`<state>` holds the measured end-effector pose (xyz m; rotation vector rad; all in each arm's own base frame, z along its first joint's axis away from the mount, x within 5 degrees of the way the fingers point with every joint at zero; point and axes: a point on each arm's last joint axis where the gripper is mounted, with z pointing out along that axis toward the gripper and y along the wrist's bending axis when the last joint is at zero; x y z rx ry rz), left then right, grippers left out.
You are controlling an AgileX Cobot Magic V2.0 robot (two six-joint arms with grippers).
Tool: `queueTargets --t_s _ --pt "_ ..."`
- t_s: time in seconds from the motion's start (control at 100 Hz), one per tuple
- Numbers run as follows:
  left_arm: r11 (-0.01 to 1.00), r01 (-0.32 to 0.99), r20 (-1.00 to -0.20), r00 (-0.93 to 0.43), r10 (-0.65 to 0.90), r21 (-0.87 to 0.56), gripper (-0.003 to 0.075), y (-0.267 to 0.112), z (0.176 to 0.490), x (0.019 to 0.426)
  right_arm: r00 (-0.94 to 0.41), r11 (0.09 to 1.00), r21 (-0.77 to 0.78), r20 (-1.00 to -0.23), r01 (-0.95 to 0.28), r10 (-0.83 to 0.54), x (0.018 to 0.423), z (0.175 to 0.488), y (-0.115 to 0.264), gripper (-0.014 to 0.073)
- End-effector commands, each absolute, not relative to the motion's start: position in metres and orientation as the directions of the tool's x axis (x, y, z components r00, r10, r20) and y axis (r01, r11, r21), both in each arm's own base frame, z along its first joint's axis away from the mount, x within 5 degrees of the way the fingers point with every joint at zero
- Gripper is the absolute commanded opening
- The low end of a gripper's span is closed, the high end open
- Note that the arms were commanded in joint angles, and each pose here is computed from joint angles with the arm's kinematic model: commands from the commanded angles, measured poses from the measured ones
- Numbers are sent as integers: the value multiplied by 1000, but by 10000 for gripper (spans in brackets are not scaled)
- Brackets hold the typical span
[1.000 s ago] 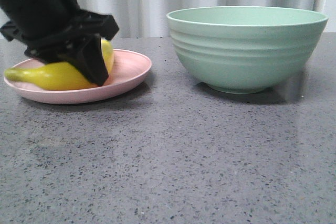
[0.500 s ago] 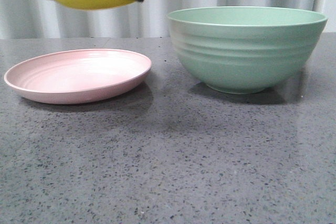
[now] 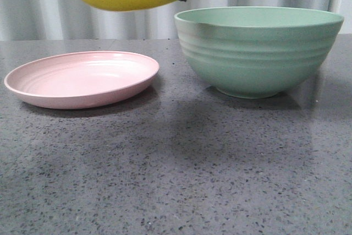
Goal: Transfer banana from pink plate to green bowl
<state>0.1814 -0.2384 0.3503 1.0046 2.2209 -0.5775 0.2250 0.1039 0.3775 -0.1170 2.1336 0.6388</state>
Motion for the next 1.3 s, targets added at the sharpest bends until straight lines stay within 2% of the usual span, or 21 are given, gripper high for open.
queueTargets --t_s 0.0,0.3,0.58,0.71,0.81,0.93,1.0,1.07,1.29 --pt "600 787 -784 -461 416 -144 -18 -237 378 177 -544 844 426 -814 -324 202 241 395 111 337" --pt "600 787 -789 -458 411 -144 -18 -238 378 178 -617 785 545 -736 -295 279 279 394 133 337" --pt "600 787 -791 -456 408 -144 -18 -238 379 178 -657 770 562 -708 -302 259 288 386 150 335" --pt "600 787 -791 -456 408 -144 -10 -238 379 178 -664 771 562 -703 -299 255 289 383 151 273" --pt "600 787 -791 -456 408 -144 75 -238 379 178 -667 771 562 -701 -299 252 289 383 151 153" --pt "600 787 -791 -456 408 -144 288 -238 379 178 -667 772 560 -702 -299 251 289 383 151 -4" --pt "600 787 -791 -456 408 -144 380 -238 379 178 -667 772 560 -702 -299 251 289 383 151 -73" --pt "600 787 -787 -459 413 -144 420 -238 379 177 -665 773 560 -702 -297 254 289 383 150 -79" --pt "588 796 -837 -413 358 -141 423 -225 408 167 -615 796 554 -723 -243 315 302 388 126 -79"
